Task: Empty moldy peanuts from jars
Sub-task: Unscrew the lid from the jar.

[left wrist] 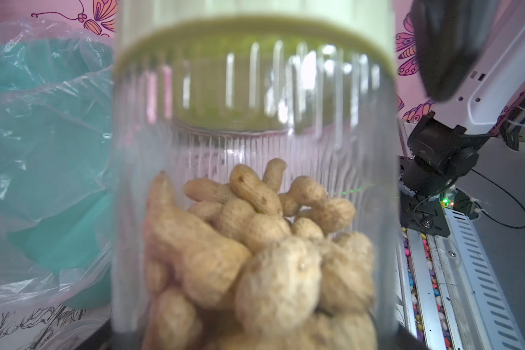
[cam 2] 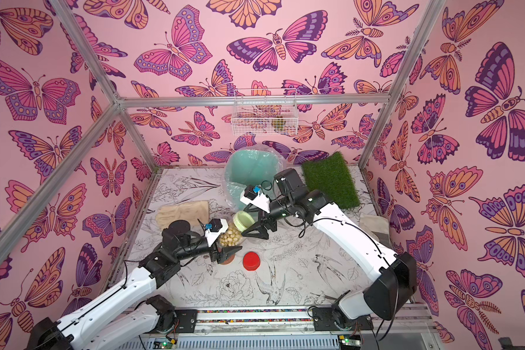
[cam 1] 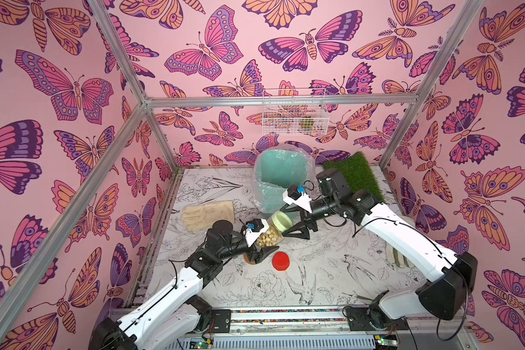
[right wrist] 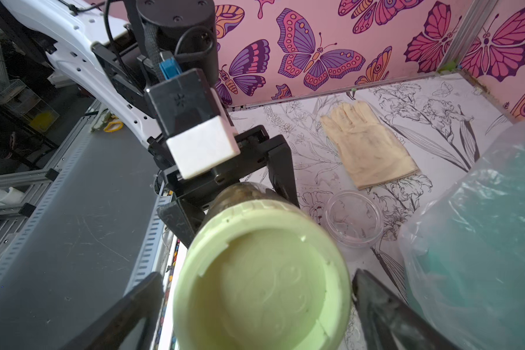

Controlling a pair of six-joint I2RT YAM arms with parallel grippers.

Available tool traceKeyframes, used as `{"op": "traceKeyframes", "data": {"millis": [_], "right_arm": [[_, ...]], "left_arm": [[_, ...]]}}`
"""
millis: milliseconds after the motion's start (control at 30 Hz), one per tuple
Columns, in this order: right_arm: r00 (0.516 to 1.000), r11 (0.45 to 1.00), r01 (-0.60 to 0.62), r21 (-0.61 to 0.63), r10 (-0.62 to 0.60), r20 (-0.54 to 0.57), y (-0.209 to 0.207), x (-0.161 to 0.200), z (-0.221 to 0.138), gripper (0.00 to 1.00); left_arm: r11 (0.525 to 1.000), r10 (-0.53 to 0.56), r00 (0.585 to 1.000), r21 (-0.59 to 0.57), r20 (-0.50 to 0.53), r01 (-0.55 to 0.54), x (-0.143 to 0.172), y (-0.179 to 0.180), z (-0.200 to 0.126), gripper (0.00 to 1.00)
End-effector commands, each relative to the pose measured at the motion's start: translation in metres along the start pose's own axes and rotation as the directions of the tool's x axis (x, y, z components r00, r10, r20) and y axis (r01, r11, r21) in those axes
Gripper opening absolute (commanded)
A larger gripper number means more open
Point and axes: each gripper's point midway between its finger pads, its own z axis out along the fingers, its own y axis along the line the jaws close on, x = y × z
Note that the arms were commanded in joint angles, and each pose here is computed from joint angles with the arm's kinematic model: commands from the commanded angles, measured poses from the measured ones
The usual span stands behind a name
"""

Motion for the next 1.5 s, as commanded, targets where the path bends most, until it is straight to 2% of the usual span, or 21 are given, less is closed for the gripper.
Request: {"op": "traceKeyframes", "data": {"millis": [0, 200, 267, 367, 500, 600, 700, 767, 1033, 1233, 1467], "right_arm": [[0.998, 0.999, -0.024, -0.045, 0.027, 0.054, 0.004, -0.016, -0.003, 0.99], [0.98, 0.987, -0.101, -0.127, 0.121, 0.158, 0.013, -0.035, -0.007, 0.99], [0.968, 0.983, -0.139, -0.119, 0.16, 0.191, 0.012, -0.043, -0.011, 0.99], [0.931, 0.954, -0.294, -0.06, 0.3, 0.206, 0.003, -0.056, -0.02, 0.99], [0.842, 0.849, -0.528, 0.014, 0.522, 0.135, -0.006, -0.049, -0.025, 0.99], [0.709, 0.698, -0.704, 0.132, 0.7, 0.086, -0.017, -0.028, -0.028, 0.99], [0.597, 0.587, -0.79, 0.175, 0.802, 0.002, -0.012, -0.006, -0.024, 0.99], [0.546, 0.539, -0.825, 0.173, 0.838, -0.006, -0.008, 0.001, -0.021, 0.99], [0.48, 0.465, -0.866, 0.185, 0.876, 0.043, -0.008, 0.0, -0.019, 0.99], [0.478, 0.466, -0.873, 0.144, 0.876, 0.062, -0.008, -0.009, -0.008, 0.99], [0.499, 0.49, -0.862, 0.128, 0.865, 0.046, -0.005, -0.016, 0.001, 0.99]], "left_arm": [[0.999, 0.049, 0.993, -0.013, 0.109, -0.048, -0.04, 0.004, -0.005, 0.0], [0.998, 0.055, 0.993, -0.018, 0.109, -0.053, -0.04, 0.006, -0.005, 0.0], [0.998, 0.058, 0.992, -0.024, 0.11, -0.056, -0.041, 0.006, -0.006, 0.0], [0.998, 0.062, 0.992, -0.03, 0.107, -0.059, -0.04, 0.007, -0.007, 0.0], [0.997, 0.075, 0.992, -0.043, 0.1, -0.071, -0.04, 0.009, -0.008, 0.0], [0.996, 0.083, 0.991, -0.05, 0.105, -0.078, -0.041, 0.009, -0.01, 0.0], [0.995, 0.09, 0.99, -0.055, 0.11, -0.084, -0.043, 0.009, -0.012, 0.0], [0.995, 0.091, 0.99, -0.058, 0.111, -0.085, -0.042, 0.009, -0.012, 0.0], [0.994, 0.09, 0.99, -0.066, 0.106, -0.084, -0.04, 0.009, -0.014, 0.0], [0.995, 0.087, 0.991, -0.062, 0.102, -0.081, -0.038, 0.009, -0.012, 0.0], [0.995, 0.086, 0.991, -0.061, 0.098, -0.08, -0.036, 0.009, -0.012, 0.0]]}}
